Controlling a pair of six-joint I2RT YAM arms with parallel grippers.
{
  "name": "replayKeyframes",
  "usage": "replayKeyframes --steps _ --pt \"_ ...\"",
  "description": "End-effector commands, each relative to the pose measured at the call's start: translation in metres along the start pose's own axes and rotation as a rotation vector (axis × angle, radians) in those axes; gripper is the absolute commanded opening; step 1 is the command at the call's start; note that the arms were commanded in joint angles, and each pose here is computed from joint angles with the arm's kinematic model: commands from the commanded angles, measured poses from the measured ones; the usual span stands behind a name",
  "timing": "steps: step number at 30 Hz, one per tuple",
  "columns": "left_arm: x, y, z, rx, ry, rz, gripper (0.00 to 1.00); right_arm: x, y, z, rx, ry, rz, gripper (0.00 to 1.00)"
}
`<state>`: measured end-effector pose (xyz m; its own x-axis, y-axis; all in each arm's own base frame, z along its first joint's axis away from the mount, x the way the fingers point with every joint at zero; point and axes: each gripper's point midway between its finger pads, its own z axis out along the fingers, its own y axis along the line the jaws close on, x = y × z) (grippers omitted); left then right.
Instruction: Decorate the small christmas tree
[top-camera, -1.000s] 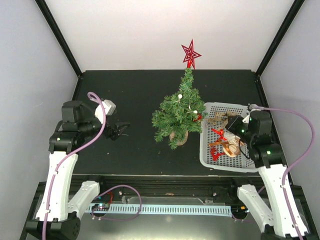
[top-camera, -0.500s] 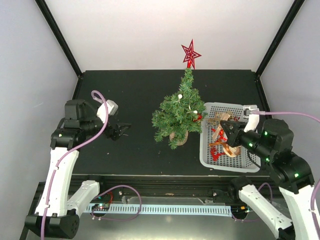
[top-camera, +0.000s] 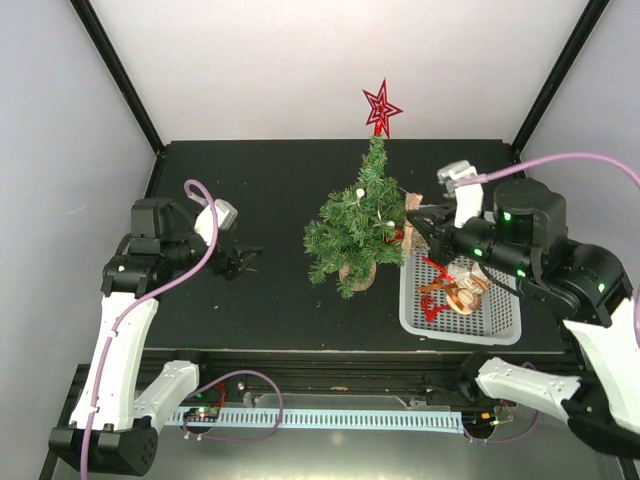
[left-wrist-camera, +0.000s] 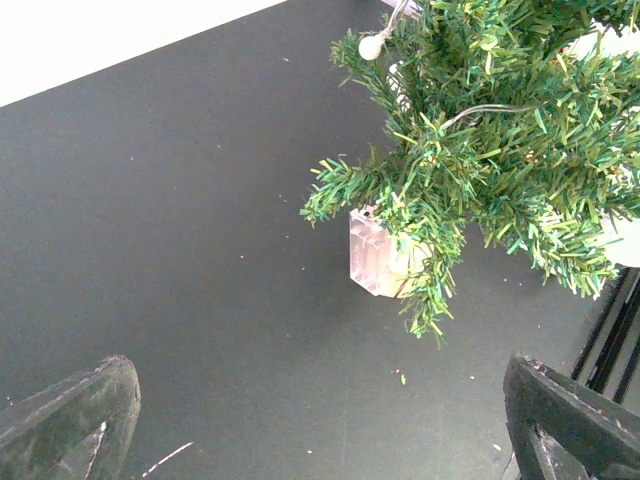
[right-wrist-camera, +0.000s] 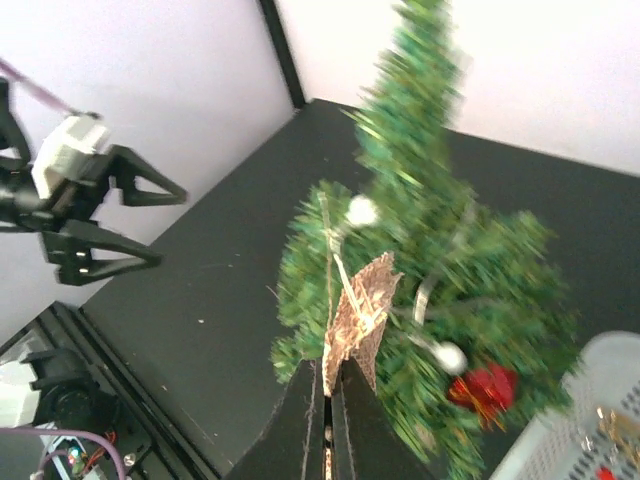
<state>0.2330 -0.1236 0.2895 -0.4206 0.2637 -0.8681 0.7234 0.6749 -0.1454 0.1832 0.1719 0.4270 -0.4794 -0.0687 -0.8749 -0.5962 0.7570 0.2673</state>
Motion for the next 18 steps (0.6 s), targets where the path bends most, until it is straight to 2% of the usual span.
replayKeyframes --steps 1,4,9,18 --pt "-0.012 -0.004 -0.006 -0.004 -0.017 0.040 0.99 -0.024 0.026 0.006 0.023 0.000 -0.144 0.01" --pt "-0.012 -0.003 -0.006 -0.008 -0.016 0.043 0.99 -0.035 0.055 0.015 0.020 0.011 -0.227 0.01" --pt "-0.011 -0.003 -0.006 -0.009 -0.015 0.052 0.99 -0.005 0.089 0.048 0.062 0.144 -0.391 0.01" --pt "-0.010 -0.005 -0.007 -0.007 -0.024 0.062 0.99 0.020 0.082 0.076 0.187 0.241 -0.487 0.01"
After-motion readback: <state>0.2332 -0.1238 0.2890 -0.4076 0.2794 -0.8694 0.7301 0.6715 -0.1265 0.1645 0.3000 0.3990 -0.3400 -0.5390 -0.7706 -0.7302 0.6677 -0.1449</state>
